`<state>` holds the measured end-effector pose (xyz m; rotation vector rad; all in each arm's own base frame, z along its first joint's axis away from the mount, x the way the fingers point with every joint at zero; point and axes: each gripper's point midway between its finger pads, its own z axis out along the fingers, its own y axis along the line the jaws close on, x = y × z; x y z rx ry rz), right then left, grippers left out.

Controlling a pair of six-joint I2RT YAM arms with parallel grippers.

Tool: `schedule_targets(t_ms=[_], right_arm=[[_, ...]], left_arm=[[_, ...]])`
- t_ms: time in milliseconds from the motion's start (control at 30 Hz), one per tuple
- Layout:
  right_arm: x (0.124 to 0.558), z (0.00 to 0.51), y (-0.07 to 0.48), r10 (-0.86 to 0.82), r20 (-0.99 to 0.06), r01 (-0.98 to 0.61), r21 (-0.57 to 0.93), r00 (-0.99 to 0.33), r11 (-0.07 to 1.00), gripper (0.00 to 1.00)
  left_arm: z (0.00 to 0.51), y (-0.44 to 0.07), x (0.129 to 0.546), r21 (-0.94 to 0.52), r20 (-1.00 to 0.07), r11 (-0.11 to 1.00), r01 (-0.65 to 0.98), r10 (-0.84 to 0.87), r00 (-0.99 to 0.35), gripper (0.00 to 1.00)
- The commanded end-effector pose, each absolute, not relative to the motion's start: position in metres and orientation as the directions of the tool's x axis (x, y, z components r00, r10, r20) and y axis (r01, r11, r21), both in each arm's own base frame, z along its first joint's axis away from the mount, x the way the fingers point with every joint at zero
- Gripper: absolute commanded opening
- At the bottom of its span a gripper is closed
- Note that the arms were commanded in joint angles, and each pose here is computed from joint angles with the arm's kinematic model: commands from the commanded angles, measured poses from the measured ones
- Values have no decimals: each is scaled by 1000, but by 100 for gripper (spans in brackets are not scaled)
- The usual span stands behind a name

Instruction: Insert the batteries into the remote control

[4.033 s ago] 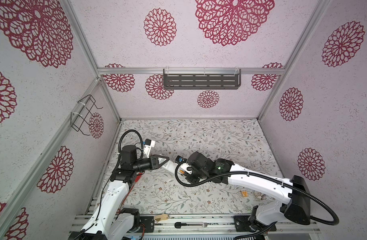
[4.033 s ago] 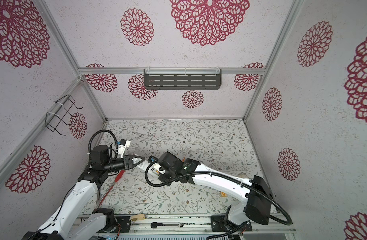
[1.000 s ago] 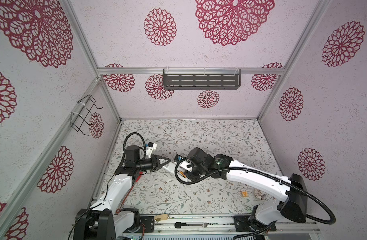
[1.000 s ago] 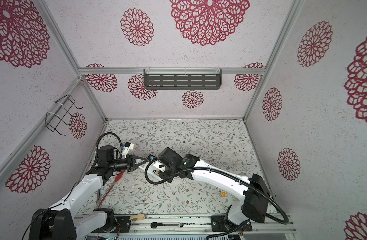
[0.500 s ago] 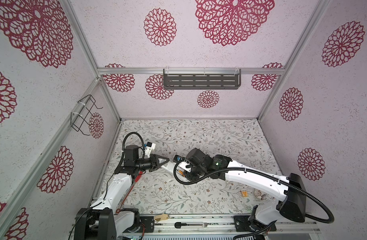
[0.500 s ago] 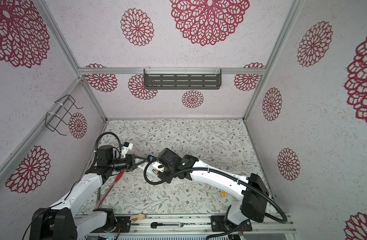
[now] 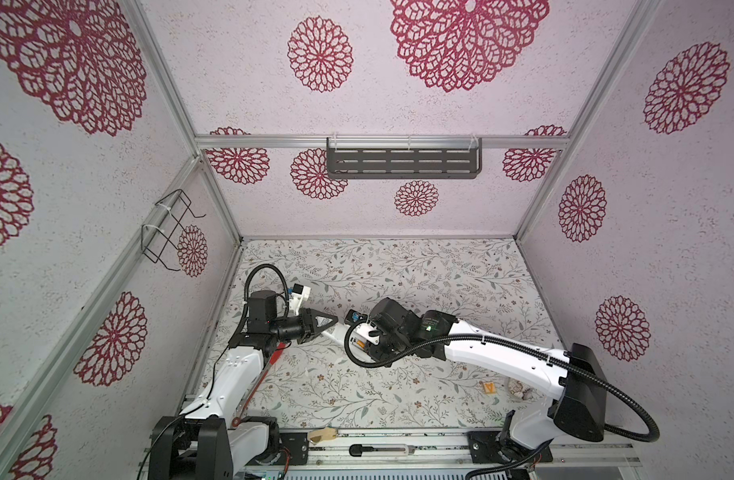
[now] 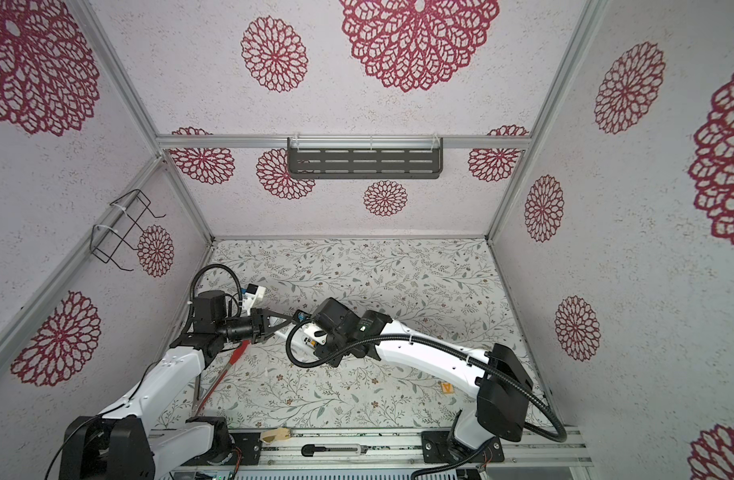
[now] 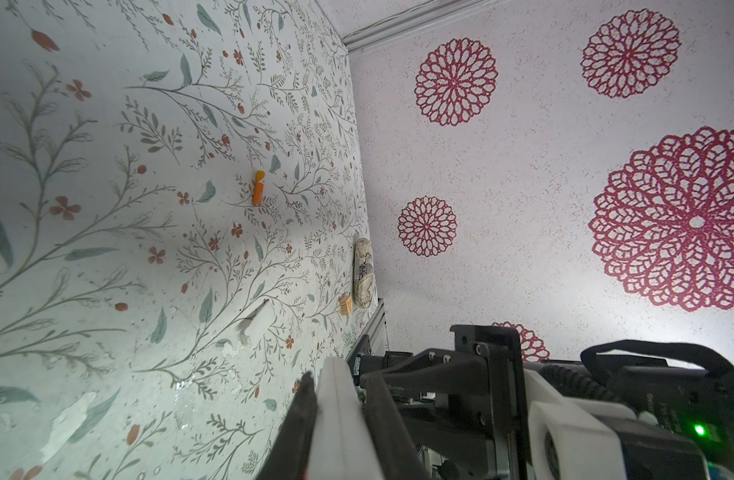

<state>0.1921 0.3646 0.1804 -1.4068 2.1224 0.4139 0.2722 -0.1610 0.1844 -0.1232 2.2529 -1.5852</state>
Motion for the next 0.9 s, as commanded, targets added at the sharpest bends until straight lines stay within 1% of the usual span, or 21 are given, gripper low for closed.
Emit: schedule_targets(t_ms=[0, 167, 300, 600, 867], right_arm=[[189, 179, 369, -733, -604, -913, -23, -312, 408, 22], [187, 177, 370, -731, -602, -914, -3, -322, 406, 24], [186, 175, 370, -732, -598, -913, -1, -326, 408, 24], [193, 170, 366, -743, -582, -903, -35, -330, 428, 18], [203, 164, 360, -750, -572, -894, -61, -333, 443, 14]], left_arm=[[198, -159, 276, -914, -303, 356, 193, -284, -910, 0], [198, -159, 277, -914, -302, 358, 191, -286, -909, 0], [198, -158, 277, -914, -302, 360, 190, -288, -909, 0], [199, -158, 276, -913, -308, 357, 198, -283, -908, 0], [207, -165, 269, -911, -331, 337, 237, -257, -908, 0]])
